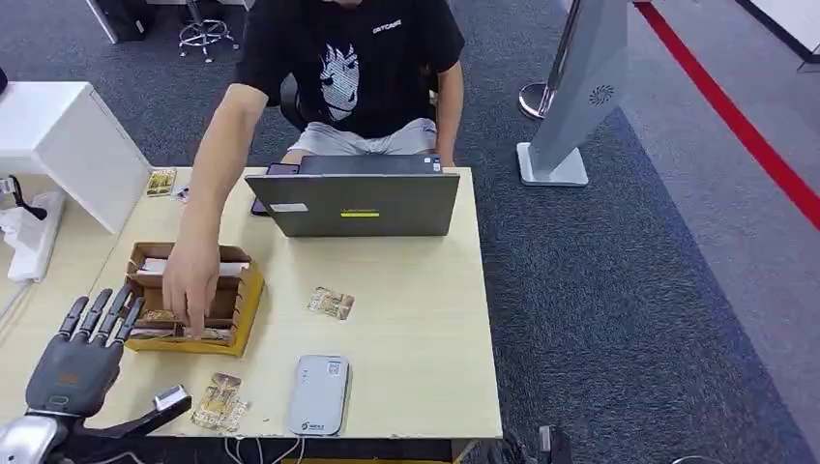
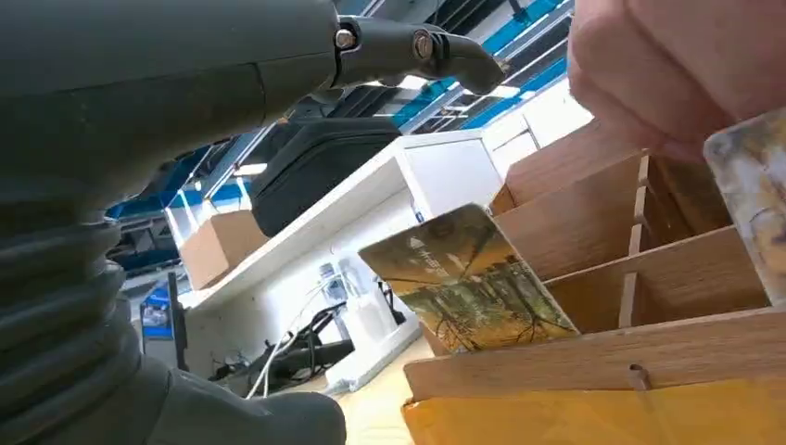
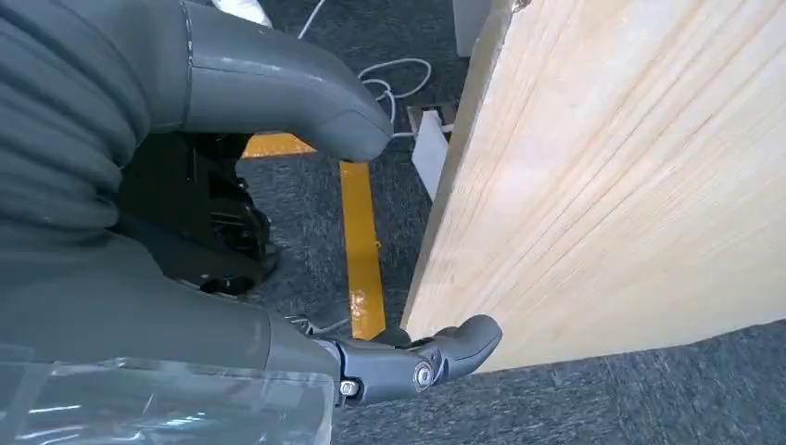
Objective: Pass the card to the sensor for recognition and then transmit it.
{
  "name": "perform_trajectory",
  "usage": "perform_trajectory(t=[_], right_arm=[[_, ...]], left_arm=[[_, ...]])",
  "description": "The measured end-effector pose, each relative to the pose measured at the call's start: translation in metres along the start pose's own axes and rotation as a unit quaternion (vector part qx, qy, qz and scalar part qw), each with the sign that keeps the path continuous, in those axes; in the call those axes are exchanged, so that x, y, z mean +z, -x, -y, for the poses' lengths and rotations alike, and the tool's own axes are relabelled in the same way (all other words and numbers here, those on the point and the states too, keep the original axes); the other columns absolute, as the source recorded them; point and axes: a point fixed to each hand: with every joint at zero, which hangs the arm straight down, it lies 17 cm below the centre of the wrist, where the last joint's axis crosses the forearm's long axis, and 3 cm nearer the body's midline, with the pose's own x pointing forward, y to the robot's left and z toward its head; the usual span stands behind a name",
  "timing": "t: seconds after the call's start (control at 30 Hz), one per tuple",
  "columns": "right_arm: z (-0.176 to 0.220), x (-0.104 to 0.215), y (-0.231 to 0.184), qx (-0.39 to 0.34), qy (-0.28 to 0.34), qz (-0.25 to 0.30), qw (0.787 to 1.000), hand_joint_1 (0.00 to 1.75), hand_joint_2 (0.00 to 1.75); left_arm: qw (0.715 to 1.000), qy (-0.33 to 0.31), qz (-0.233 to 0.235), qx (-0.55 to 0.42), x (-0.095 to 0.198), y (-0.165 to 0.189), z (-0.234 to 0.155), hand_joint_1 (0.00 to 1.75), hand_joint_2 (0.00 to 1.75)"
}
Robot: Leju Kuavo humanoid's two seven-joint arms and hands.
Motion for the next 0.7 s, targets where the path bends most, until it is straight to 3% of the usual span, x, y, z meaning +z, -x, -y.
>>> perform_trajectory(t=[0.7], right_arm=[[-0.003,0.0,0.004,0.007,-0.008,-0.01,1.0,0.0,1.75]], left_arm=[[0.997,0.028,-0.046,0.047,-0.008,-0.003,0.033,0.0,1.75]])
